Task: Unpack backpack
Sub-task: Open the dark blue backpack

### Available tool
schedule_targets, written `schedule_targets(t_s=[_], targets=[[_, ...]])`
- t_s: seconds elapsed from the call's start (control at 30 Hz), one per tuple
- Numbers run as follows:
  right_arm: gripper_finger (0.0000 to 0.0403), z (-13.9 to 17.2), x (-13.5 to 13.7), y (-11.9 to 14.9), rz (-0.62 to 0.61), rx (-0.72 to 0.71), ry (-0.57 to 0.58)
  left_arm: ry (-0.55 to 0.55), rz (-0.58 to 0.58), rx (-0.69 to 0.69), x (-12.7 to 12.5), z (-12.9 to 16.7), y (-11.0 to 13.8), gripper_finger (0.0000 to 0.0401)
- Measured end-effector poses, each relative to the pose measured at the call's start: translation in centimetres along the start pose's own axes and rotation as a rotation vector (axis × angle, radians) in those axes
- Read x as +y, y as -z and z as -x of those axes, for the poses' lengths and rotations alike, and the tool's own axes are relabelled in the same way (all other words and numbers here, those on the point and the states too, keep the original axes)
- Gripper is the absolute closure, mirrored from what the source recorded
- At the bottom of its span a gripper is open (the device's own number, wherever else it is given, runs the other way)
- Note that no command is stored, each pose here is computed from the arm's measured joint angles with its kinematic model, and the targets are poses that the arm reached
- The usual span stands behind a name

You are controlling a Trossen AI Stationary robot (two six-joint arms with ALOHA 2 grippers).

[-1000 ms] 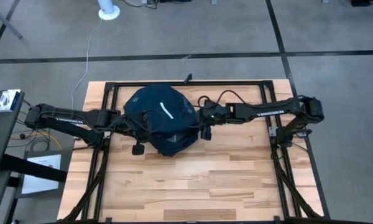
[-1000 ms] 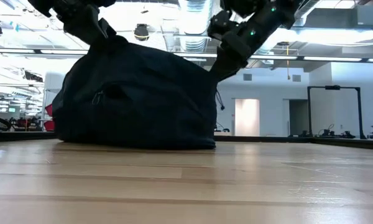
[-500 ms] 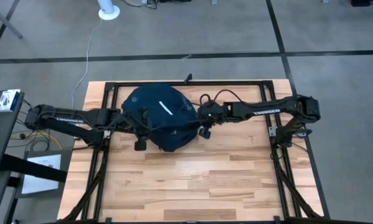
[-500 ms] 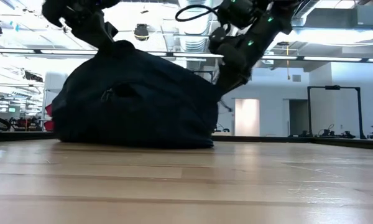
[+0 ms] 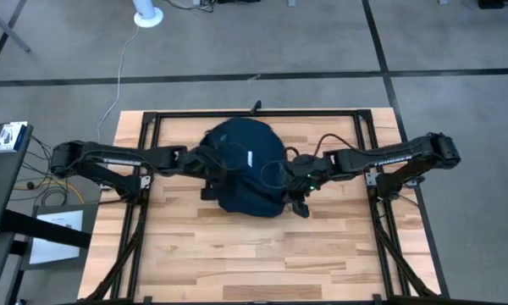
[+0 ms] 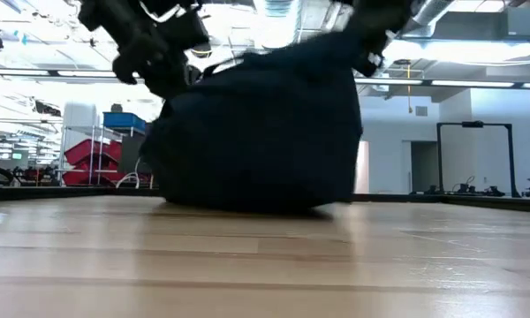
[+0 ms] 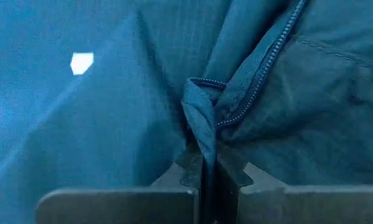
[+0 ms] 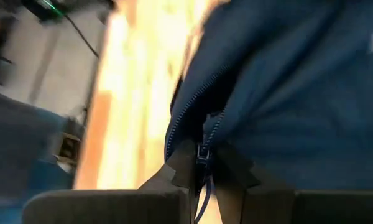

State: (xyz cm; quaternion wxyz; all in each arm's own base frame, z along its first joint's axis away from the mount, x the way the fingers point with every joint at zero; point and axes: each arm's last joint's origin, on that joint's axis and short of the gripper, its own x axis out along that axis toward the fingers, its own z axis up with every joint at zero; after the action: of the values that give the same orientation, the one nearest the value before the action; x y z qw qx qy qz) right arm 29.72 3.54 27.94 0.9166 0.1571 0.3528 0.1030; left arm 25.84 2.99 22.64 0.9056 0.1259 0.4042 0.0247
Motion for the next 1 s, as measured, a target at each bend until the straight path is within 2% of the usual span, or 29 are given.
schedule_targets(t_s=[0.13, 0.23, 0.33, 0.5, 0.67, 0.8, 0.9, 1.0], targets=[[0.0367, -0.4, -0.1, -0.5, 0.007, -0.046, -0.008, 0.013, 0.000, 0.043, -0.1, -1.1, 0.2, 0.0401], [0.0344, -0.5, -0.9, -0.4, -0.044, -0.026, 0.016, 0.014, 0.005, 0.045, -0.2, -0.8, 0.2, 0.0401], [0.0324, -0.6, -1.7, -0.6, -0.102, -0.027, 0.033, -0.011, 0.020, 0.009, -0.1, 0.3, -0.1, 0.0401], [0.0279, -0.5, -2.3, -0.7, -0.129, -0.036, 0.048, -0.063, 0.100, -0.093, 0.4, 2.5, -0.8, 0.0395], [0.0215, -0.4, -2.7, -0.8, -0.146, -0.038, 0.062, -0.068, 0.161, -0.150, 0.6, 3.9, -1.0, 0.0343], [0.0171, -0.2, -3.1, -0.9, -0.160, -0.047, 0.074, -0.068, 0.285, -0.181, 0.8, 4.1, -1.2, 0.0284], [0.0154, -0.2, -3.3, -0.9, -0.161, -0.042, 0.083, -0.064, 0.369, -0.170, 0.9, 3.8, -1.1, 0.0243], [0.0150, -0.1, -3.7, -0.6, -0.178, -0.011, 0.102, -0.049, 0.382, -0.149, 0.8, 3.9, -0.9, 0.0216]])
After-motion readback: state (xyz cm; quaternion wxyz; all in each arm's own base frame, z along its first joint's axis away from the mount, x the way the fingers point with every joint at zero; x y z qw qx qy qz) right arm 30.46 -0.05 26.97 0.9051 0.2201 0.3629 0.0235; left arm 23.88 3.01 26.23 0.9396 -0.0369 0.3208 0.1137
